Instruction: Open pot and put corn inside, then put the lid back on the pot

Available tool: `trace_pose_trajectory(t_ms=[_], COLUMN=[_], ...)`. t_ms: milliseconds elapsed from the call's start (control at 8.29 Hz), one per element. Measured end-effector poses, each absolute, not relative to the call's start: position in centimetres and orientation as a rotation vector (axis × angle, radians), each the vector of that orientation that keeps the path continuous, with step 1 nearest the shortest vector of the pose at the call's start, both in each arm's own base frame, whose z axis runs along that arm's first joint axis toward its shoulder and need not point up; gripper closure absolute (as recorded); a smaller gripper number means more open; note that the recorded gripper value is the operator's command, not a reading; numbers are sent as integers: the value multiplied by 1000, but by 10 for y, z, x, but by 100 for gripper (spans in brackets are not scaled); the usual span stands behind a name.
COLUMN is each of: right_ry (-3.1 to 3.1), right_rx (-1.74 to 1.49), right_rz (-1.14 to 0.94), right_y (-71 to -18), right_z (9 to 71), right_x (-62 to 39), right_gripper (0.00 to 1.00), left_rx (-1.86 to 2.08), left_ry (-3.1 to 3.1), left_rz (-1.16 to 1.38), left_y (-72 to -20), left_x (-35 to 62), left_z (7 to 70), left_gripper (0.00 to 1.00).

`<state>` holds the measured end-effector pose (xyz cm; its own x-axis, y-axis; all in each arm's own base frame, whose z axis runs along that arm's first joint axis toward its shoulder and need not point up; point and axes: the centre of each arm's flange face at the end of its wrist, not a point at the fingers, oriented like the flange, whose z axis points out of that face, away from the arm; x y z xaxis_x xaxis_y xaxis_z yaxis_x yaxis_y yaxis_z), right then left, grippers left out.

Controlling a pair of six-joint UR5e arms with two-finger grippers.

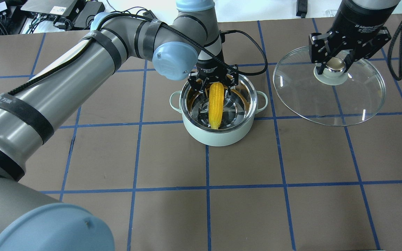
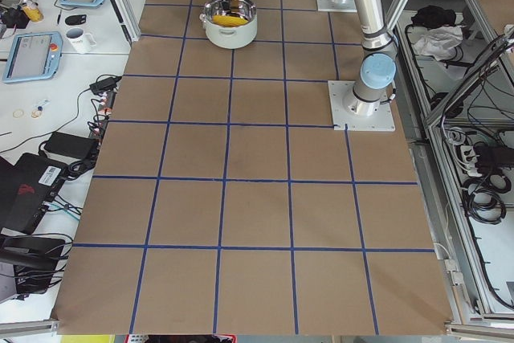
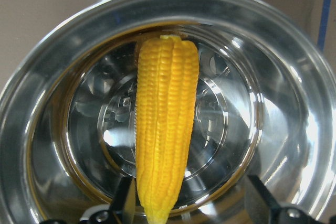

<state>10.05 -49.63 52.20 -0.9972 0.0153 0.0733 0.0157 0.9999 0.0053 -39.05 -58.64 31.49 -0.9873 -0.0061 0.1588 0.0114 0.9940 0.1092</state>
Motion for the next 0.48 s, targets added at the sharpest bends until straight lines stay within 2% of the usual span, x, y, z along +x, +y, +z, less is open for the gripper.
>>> trace_pose_trajectory(t_ms=[121,241,483], right_ry=[-3068,-3068,-3072], right_rx=[-24,-27,-38], right_rz=[-9,-10,-17], right_y=[-496,-496,-498], right_z=[522,522,519], right_x=[101,101,102], right_gripper=[82,82,82], left_rx=[-5,-11,-17], left_ry=[-2975,-2972,-2954], left_rz=[-144,-116,-15], left_y=[-584,-578,-569], left_x=[-388,-385,-368], left_z=[328,345,394], left_gripper=[14,1,0])
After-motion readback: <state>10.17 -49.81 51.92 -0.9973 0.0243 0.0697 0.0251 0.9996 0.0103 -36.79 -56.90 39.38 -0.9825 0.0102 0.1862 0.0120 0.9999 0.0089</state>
